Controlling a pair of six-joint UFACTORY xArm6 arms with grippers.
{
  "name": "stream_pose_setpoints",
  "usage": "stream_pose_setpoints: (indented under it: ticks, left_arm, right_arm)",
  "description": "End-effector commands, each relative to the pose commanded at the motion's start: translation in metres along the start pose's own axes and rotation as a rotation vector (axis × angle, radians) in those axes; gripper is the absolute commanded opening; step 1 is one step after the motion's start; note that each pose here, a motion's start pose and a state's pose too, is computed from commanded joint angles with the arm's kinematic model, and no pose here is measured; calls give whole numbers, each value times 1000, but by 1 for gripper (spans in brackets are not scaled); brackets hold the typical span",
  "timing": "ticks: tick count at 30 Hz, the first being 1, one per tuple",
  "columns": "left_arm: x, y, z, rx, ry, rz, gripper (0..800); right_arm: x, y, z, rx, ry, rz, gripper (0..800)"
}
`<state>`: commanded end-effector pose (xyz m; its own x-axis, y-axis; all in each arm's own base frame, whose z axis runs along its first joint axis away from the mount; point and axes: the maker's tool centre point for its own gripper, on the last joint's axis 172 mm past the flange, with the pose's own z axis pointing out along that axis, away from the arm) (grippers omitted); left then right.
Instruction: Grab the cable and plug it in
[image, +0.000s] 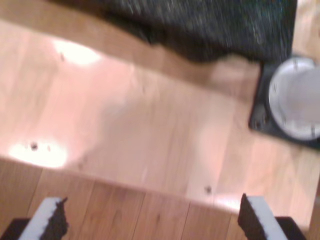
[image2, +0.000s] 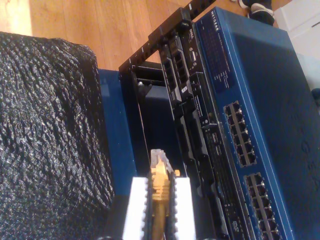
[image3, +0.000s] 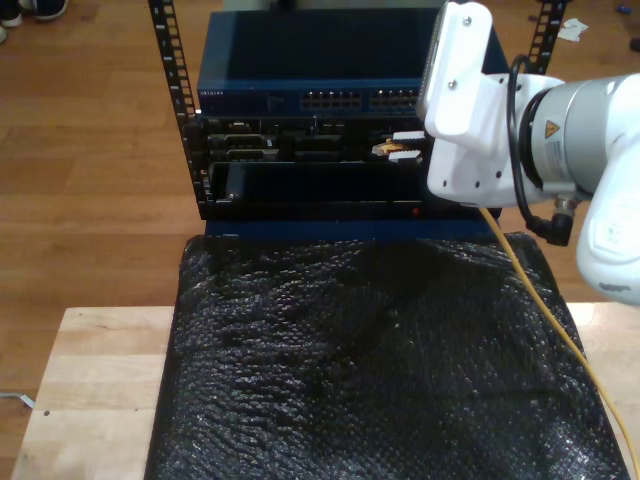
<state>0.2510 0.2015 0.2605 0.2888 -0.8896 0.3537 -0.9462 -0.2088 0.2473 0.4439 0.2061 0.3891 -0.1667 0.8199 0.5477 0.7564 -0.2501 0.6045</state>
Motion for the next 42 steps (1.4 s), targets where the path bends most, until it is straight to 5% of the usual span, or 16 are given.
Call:
stream_pose_setpoints:
  ticks: [19, 28, 42]
  left_arm:
    - [-58, 96, 46, 7, 110, 334, 798]
    - [-56, 143, 79, -29, 134, 393, 798]
    - [-44, 187, 133, -78, 236, 408, 799]
  right_arm:
    - [-2, -2, 3, 8, -5, 2, 0]
    - [-3, -3, 4, 9, -5, 4, 0]
    - [-3, -4, 4, 12, -6, 4, 0]
